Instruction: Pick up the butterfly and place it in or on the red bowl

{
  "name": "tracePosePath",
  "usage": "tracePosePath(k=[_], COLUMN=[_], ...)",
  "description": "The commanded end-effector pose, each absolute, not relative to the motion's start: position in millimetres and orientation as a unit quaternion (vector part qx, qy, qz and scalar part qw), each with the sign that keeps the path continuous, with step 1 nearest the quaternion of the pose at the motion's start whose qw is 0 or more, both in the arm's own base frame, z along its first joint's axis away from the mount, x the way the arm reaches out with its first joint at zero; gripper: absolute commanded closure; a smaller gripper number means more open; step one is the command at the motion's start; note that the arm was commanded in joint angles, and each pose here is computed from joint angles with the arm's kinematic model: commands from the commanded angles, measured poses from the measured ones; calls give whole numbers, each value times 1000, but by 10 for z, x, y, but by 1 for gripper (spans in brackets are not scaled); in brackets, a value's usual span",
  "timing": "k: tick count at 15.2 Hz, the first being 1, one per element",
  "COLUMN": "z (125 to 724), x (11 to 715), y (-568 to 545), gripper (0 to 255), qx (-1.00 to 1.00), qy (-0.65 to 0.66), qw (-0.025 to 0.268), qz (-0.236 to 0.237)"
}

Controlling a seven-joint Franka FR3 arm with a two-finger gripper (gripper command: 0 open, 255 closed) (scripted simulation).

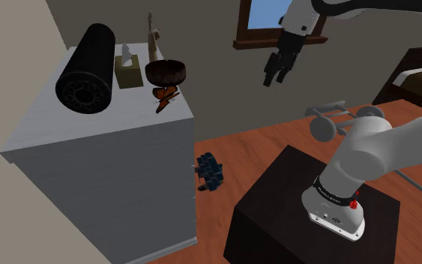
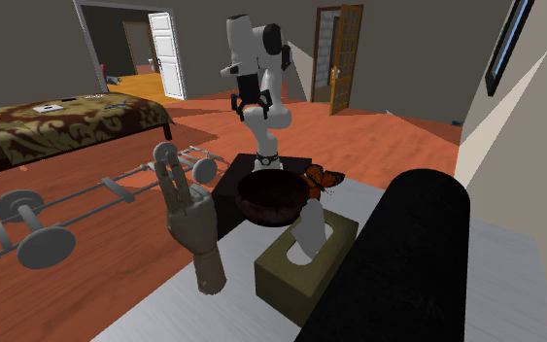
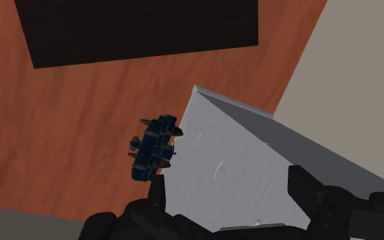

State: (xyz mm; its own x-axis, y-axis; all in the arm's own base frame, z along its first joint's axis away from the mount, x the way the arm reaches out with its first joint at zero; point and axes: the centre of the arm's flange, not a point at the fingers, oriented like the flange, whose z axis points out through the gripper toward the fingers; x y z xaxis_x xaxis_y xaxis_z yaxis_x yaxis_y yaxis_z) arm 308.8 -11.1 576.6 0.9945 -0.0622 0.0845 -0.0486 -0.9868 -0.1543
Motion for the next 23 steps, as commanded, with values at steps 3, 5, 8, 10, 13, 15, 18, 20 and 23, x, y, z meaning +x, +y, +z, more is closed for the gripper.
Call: tracePosePath(k=[3, 5, 8, 10, 13, 15, 18, 20, 23], z=[5680, 5601, 5494, 5430, 5344, 5295, 5231, 5195, 5150], x=[3255, 3427, 3691, 3871, 4147, 4336, 4624, 4819, 5117], y=[-14, 81, 221, 311, 441, 524, 641, 713, 812], gripper=[0, 0, 0, 0, 0, 0, 0, 0, 0], qx=[-993, -988, -980, -973, -961, -952, -936, -925, -905], qy=[45, 63, 89, 107, 133, 150, 175, 192, 217], qw=[103, 129, 168, 194, 233, 258, 296, 321, 357], qz=[-48, -51, -56, -59, -64, -67, -72, -74, -79])
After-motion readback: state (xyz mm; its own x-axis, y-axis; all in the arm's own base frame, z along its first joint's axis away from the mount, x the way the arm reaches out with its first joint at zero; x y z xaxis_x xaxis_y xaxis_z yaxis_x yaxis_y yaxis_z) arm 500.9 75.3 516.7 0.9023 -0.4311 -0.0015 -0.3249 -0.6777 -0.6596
